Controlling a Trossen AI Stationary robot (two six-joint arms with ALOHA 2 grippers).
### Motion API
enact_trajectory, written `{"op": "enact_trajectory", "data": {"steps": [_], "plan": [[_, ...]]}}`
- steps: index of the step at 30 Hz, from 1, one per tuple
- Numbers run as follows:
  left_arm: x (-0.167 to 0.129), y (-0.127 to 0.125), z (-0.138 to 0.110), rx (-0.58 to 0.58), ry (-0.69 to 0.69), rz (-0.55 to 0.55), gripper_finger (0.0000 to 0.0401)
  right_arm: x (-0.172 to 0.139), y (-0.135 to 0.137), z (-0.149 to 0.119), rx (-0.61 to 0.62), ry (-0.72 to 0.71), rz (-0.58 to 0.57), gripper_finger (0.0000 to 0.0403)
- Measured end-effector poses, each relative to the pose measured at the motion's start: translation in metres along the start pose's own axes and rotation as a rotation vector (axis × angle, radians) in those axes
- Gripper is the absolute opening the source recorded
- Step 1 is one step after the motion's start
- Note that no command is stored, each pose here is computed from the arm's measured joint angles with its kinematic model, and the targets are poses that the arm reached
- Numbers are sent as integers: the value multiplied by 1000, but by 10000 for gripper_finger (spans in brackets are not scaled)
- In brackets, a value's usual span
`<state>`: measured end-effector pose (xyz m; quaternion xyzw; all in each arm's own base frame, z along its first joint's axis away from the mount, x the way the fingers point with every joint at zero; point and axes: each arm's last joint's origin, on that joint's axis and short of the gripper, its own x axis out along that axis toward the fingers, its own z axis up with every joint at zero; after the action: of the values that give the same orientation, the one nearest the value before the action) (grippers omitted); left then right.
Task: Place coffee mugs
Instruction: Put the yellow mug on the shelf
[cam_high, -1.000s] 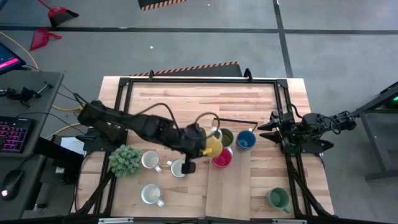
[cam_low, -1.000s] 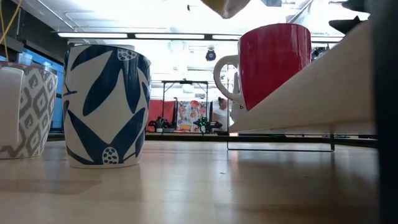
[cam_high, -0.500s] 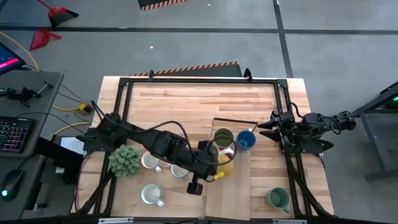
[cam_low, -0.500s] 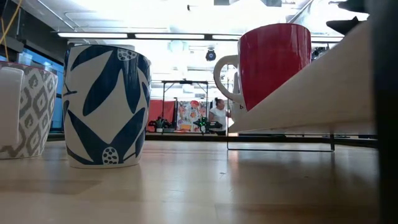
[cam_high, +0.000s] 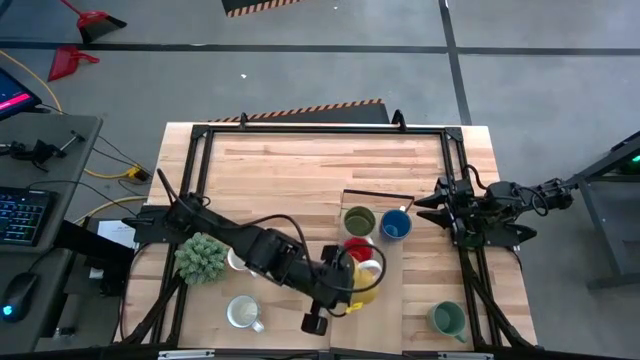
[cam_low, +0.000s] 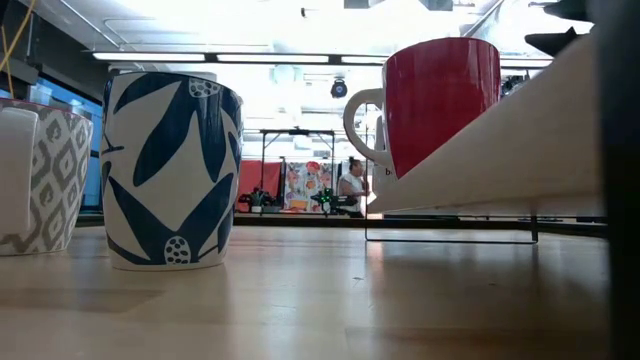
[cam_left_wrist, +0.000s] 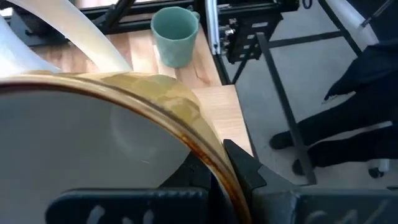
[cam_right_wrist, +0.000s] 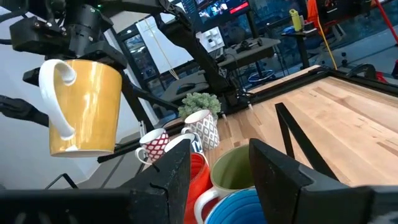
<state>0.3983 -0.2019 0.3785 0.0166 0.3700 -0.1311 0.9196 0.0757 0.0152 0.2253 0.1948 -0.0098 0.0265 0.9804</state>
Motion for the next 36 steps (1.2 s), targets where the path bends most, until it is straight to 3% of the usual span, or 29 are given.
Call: {"op": "enact_trajectory", "data": {"steps": [9,17,24,36], "plan": [[11,-16,-12,31,49,-41,7,0,0,0,43,2,4,146],[46,-24,-22,38,99,-96,7,0,0,-1,43,13,12,146],[54,-19,-25,51,128,-80,7,0,-1,-3,52,37,6,146],[99,-7,-42,60,223,-87,7,0,-1,-5,51,61,-3,146]]}}
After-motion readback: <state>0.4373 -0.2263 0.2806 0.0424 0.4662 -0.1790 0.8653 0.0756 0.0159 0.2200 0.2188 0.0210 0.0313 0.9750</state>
